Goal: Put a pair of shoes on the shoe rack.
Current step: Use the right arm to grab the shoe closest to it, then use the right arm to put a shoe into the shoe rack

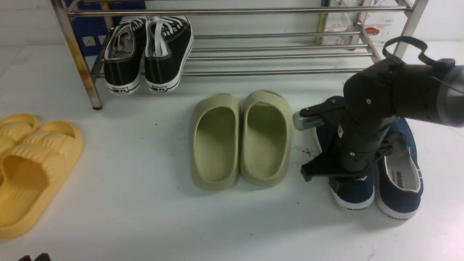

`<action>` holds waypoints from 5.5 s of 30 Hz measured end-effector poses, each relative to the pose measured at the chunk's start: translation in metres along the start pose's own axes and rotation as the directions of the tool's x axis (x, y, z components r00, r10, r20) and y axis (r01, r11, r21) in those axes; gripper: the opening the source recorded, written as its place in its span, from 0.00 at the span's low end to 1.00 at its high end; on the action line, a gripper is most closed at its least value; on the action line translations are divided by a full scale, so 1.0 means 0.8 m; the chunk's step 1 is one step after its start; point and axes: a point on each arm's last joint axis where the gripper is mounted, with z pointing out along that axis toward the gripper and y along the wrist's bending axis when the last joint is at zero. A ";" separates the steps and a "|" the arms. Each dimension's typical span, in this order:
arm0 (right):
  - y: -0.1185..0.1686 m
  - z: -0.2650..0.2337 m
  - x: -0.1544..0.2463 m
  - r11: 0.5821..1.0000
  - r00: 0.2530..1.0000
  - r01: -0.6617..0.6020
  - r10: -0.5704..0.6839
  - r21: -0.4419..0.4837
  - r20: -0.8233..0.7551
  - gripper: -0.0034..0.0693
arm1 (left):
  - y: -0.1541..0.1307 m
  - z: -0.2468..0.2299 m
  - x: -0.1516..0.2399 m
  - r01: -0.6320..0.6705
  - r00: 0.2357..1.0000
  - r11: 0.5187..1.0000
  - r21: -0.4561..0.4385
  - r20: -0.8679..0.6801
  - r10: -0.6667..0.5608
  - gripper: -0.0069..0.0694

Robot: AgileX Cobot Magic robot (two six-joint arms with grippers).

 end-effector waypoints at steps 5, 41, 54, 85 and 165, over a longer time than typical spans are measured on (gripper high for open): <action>0.000 -0.050 -0.017 1.000 0.998 0.014 -0.015 0.012 0.065 0.11 | 0.000 0.000 0.000 0.000 1.000 1.000 0.000 0.000 0.000 0.36; -0.054 -0.041 -0.129 0.981 0.972 0.048 -0.003 -0.190 0.233 0.11 | 0.000 0.000 0.000 0.000 1.000 1.000 0.000 -0.001 0.000 0.39; -0.048 -0.026 -0.175 0.973 0.968 0.096 -0.042 -0.212 0.246 0.11 | 0.000 0.000 0.000 0.000 1.000 1.000 0.000 -0.001 0.000 0.40; -0.057 -0.035 -0.194 0.966 0.930 0.246 -0.210 -0.085 0.302 0.11 | 0.000 0.000 0.000 0.000 1.000 1.000 0.000 -0.001 0.000 0.40; -0.067 -0.011 -0.155 0.997 0.912 0.026 0.007 -0.074 0.410 0.06 | 0.000 0.000 0.000 0.000 1.000 1.000 0.000 -0.002 0.000 0.40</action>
